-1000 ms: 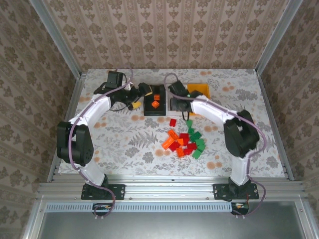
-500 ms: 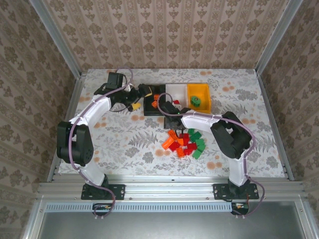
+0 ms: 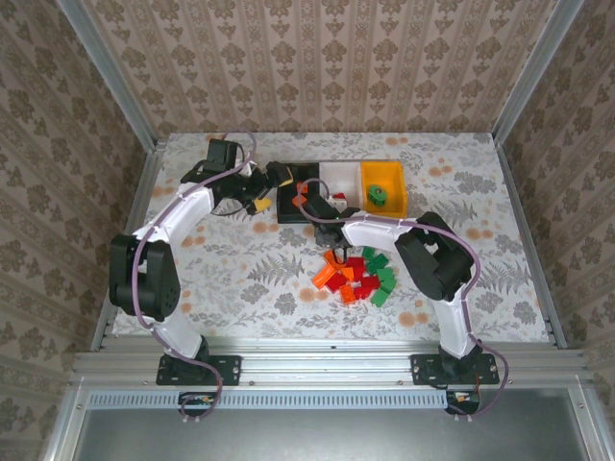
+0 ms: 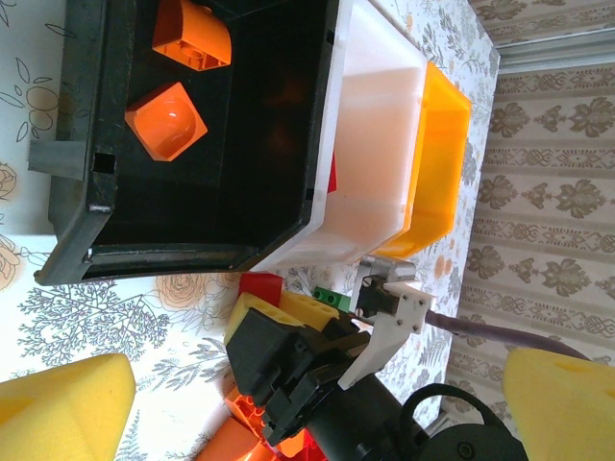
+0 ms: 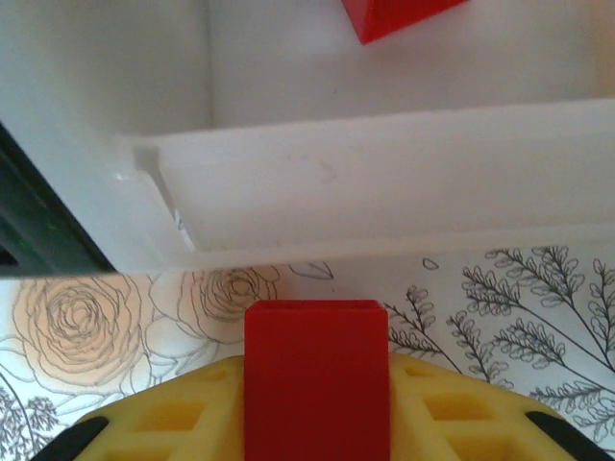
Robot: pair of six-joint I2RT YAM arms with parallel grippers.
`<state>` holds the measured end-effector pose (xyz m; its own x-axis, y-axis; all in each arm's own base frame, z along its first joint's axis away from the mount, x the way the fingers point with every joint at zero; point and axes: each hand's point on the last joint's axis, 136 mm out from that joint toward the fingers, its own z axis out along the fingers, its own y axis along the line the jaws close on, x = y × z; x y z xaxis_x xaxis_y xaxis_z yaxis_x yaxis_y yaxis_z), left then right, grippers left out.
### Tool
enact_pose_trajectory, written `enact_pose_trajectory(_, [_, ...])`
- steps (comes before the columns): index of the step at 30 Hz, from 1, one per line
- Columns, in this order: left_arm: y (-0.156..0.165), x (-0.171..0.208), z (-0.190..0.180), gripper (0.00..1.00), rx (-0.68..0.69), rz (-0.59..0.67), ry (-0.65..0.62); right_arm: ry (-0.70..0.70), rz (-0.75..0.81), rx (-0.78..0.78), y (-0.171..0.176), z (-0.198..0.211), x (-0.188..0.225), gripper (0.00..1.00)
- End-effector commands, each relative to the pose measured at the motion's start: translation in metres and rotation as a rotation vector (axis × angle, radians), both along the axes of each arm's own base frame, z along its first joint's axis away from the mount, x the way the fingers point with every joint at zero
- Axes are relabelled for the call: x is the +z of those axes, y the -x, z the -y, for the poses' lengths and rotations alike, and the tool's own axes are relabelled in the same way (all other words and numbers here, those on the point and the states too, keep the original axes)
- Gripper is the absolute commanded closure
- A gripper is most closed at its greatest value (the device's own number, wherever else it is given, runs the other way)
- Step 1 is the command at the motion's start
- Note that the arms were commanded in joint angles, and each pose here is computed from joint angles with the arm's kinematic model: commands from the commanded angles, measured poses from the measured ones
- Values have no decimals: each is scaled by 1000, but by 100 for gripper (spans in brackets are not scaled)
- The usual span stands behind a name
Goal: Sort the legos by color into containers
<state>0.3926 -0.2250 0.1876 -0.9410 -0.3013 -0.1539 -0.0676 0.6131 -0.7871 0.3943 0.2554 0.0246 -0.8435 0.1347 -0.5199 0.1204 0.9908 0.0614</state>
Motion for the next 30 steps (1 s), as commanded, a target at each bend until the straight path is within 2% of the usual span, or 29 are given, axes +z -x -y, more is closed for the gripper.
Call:
enact_pose_trajectory(1, [2, 11, 0, 0, 7, 24, 12, 38, 27, -1, -3, 3, -5, 70])
enact_pose_trajectory(5, [4, 11, 3, 1, 4, 18, 25, 42, 67, 43, 6, -3, 15, 71])
enact_pose_trajectory(10, [7, 18, 8, 1, -11, 38, 30, 28, 173, 97, 17, -4, 76, 71])
enact_pose_trajectory(15, [7, 12, 8, 1, -2, 18, 34, 47, 237, 116, -10, 10, 123, 71])
enact_pose_trajectory(21, [8, 12, 7, 1, -1, 22, 21, 33, 163, 110, -69, 25, 103, 70])
enact_pose_trajectory(24, [4, 9, 0, 1, 20, 33, -21, 35, 142, 96, -91, 29, 92, 70])
enact_pose_trajectory(30, [4, 4, 3, 1, 16, 11, -6, 53, 109, 110, -122, 28, 75, 68])
